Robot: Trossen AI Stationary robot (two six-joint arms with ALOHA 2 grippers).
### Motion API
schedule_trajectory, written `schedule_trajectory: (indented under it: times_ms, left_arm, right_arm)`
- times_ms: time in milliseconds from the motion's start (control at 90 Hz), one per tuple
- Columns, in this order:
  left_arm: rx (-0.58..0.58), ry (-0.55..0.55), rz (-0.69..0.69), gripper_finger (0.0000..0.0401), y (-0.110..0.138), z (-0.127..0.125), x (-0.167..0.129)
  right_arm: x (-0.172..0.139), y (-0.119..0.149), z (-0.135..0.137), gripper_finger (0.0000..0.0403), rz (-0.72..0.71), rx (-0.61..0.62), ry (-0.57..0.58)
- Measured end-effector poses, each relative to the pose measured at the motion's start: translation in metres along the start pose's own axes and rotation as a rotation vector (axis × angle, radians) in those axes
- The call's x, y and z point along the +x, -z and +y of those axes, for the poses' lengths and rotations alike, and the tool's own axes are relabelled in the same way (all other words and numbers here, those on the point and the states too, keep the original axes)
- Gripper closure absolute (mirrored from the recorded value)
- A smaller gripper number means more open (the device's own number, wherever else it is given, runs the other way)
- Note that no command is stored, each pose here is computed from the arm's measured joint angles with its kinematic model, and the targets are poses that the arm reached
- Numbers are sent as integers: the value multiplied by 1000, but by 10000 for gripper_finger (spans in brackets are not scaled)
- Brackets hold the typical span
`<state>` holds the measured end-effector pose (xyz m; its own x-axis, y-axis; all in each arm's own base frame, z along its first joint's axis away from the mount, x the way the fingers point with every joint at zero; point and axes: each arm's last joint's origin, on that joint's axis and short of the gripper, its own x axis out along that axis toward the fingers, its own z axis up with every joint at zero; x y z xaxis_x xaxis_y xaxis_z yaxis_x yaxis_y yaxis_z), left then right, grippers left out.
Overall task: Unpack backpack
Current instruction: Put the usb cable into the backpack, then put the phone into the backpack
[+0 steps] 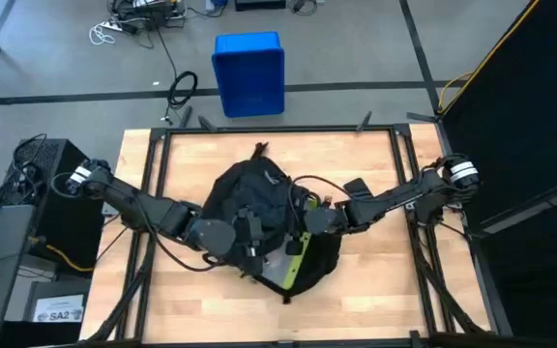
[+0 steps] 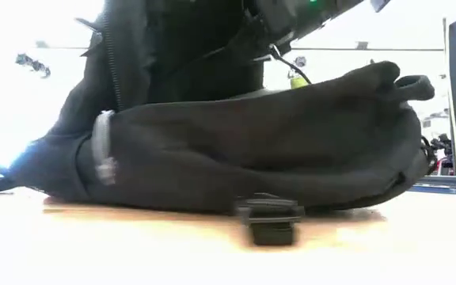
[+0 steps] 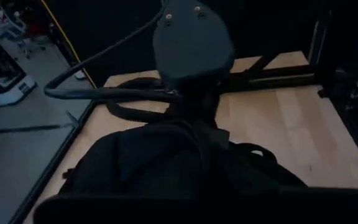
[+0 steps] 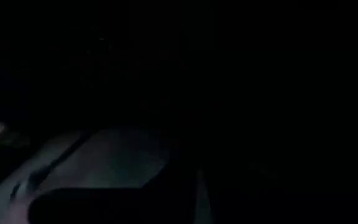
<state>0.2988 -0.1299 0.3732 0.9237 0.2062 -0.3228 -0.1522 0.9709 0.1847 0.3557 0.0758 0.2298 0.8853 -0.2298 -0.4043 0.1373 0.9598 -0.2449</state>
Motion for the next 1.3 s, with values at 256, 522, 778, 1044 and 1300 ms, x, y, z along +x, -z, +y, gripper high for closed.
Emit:
schedule_trajectory:
  times_ms: [256, 522, 778, 1044, 1300]
  left_arm:
    - [-3, 5, 32, 401, 3, 0, 0]
    - [-5, -4, 57, 401, 6, 0, -1]
    - [2, -8, 75, 401, 9, 0, 0]
    - [4, -8, 78, 401, 10, 0, 0]
    - [2, -8, 82, 401, 10, -1, 1]
  right_arm:
    - [-5, 7, 12, 275, 64, -9, -139]
    - [-47, -5, 17, 135, 89, -37, -102]
    - [-100, -16, 7, 108, 120, 86, -66]
    - [-130, -13, -8, 135, 192, 165, -28]
    - [-133, 7, -19, 164, 363, 284, 100]
